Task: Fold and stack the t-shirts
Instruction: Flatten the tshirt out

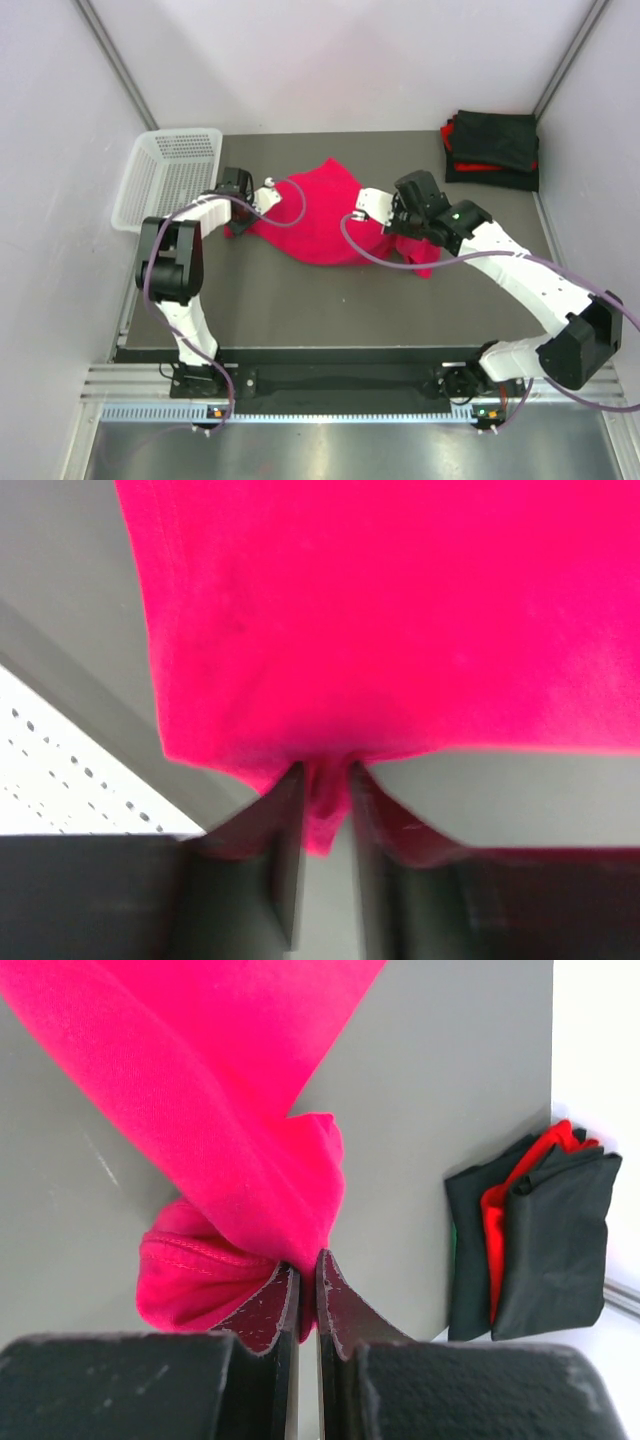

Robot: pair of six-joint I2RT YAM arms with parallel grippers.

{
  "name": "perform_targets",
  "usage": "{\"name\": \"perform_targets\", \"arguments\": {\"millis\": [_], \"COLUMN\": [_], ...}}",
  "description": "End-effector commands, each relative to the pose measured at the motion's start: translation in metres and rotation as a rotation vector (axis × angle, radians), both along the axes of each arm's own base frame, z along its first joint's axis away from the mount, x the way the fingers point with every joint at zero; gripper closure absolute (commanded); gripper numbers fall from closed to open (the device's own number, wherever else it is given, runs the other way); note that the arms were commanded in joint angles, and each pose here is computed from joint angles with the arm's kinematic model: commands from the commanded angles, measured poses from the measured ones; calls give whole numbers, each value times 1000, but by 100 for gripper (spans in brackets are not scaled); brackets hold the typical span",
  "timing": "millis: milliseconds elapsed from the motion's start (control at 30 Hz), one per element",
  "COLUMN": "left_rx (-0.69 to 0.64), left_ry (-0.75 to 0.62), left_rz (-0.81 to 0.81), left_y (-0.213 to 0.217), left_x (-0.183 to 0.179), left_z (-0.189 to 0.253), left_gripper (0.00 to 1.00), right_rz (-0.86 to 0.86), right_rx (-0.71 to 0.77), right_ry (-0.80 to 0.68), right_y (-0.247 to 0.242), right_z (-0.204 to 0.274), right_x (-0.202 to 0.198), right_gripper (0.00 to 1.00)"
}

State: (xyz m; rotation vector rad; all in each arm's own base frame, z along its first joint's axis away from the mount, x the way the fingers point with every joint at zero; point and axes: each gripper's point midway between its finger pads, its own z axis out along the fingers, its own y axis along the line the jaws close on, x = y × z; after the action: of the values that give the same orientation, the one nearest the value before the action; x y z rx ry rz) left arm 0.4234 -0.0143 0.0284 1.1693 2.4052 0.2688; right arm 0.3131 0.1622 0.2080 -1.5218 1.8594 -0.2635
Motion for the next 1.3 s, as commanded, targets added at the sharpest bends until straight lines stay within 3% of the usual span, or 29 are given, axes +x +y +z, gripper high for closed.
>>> {"name": "perform_targets", "arguments": {"millis": [0, 33, 67, 133, 233, 333, 567, 833, 933, 1033, 1267], "left_rx": [14, 8, -6, -49, -113, -158, -135, -146, -162, -178, -225], "left_ry": [110, 144, 164, 240, 193, 13, -705, -1141, -1285, -1307, -1040], "left_rz": [-1, -1, -1, -7, -17, -40, -93, -81, -33, -26, -110], "left_y": [7, 7, 5, 2, -4, -11, -2, 5, 12, 11, -12], "left_x": [-4, -8, -6, -24, -29, -27, -40, -84, -88, -80, -35], "left_z": [-21, -25, -25, -24, 6, 75, 299, 443, 486, 494, 390], "left_gripper": [76, 82, 96, 100, 100, 100, 100, 100, 100, 100, 100], "right_rz": [-56, -68, -103, -141, -238, -333, -394, -306, -292, -318, -346], "right_rx": [42, 52, 65, 92, 136, 229, 438, 605, 641, 632, 565], "right_ry": [-74, -75, -76, -89, -132, -231, -439, -696, -717, -650, -263], "right_y": [-4, -6, -15, -23, -48, -73, -100, -111, -109, -105, -74], "right_z": [23, 24, 25, 31, 47, 88, 189, 303, 312, 284, 142], "right_x": [20, 22, 26, 33, 47, 58, 38, -25, -31, -19, 28], "right_gripper": [100, 100, 100, 100, 100, 100, 100, 100, 98, 96, 98]}}
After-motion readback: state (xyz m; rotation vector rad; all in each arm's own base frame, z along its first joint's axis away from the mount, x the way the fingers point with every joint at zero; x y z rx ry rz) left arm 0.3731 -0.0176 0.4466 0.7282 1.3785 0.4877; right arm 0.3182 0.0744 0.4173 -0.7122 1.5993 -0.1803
